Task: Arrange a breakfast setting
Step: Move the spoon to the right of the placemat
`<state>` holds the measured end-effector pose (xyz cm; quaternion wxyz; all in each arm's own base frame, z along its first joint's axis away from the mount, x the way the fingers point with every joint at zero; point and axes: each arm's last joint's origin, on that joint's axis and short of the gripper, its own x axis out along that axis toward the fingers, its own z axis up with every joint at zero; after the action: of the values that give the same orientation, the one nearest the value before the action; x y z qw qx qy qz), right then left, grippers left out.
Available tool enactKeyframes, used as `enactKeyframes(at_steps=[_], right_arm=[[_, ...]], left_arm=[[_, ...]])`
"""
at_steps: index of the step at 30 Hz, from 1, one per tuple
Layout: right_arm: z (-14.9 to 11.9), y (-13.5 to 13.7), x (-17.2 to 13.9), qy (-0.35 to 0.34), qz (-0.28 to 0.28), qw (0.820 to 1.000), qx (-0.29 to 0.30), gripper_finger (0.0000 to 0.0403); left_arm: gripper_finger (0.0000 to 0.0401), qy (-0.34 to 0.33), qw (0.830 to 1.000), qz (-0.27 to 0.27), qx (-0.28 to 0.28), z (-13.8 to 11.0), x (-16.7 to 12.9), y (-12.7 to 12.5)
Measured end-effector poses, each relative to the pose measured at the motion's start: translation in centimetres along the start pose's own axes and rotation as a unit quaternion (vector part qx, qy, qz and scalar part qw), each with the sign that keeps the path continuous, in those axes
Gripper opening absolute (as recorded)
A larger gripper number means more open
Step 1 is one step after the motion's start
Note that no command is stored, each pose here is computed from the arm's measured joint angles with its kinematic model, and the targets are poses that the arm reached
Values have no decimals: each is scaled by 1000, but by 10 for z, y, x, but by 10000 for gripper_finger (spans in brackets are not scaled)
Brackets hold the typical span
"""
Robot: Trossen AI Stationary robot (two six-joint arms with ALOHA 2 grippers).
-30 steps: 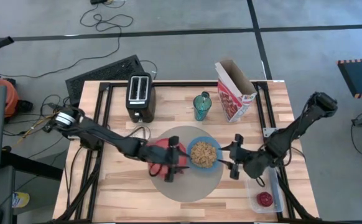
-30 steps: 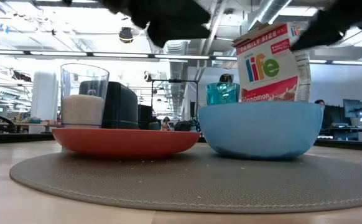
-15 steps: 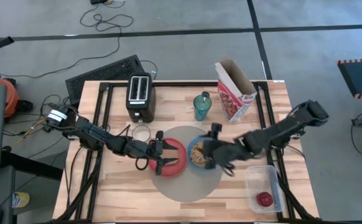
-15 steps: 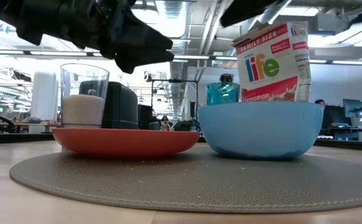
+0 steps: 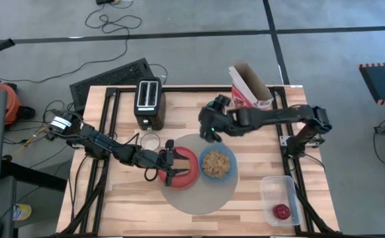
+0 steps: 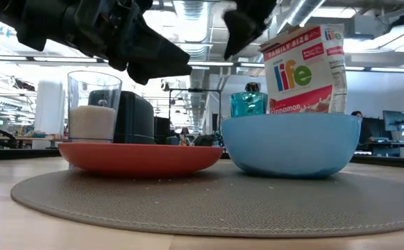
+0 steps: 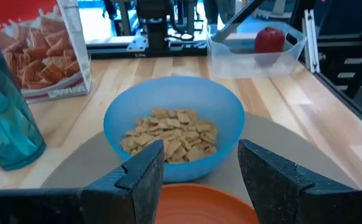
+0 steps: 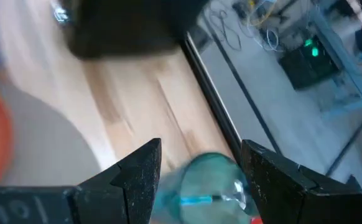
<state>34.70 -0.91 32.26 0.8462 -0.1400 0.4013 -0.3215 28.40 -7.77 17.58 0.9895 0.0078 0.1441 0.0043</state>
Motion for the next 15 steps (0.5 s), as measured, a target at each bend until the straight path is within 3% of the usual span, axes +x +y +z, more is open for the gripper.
enactKeyframes(at_steps=[5, 15], right_arm=[[-2, -23, 21, 47, -17, 999, -7, 249], [-13, -40, 56, 115, -44, 992, -12, 249]], left_arm=[[193, -1, 1000, 0, -4, 0, 0, 0], [193, -1, 1000, 1, -9, 0, 0, 0]])
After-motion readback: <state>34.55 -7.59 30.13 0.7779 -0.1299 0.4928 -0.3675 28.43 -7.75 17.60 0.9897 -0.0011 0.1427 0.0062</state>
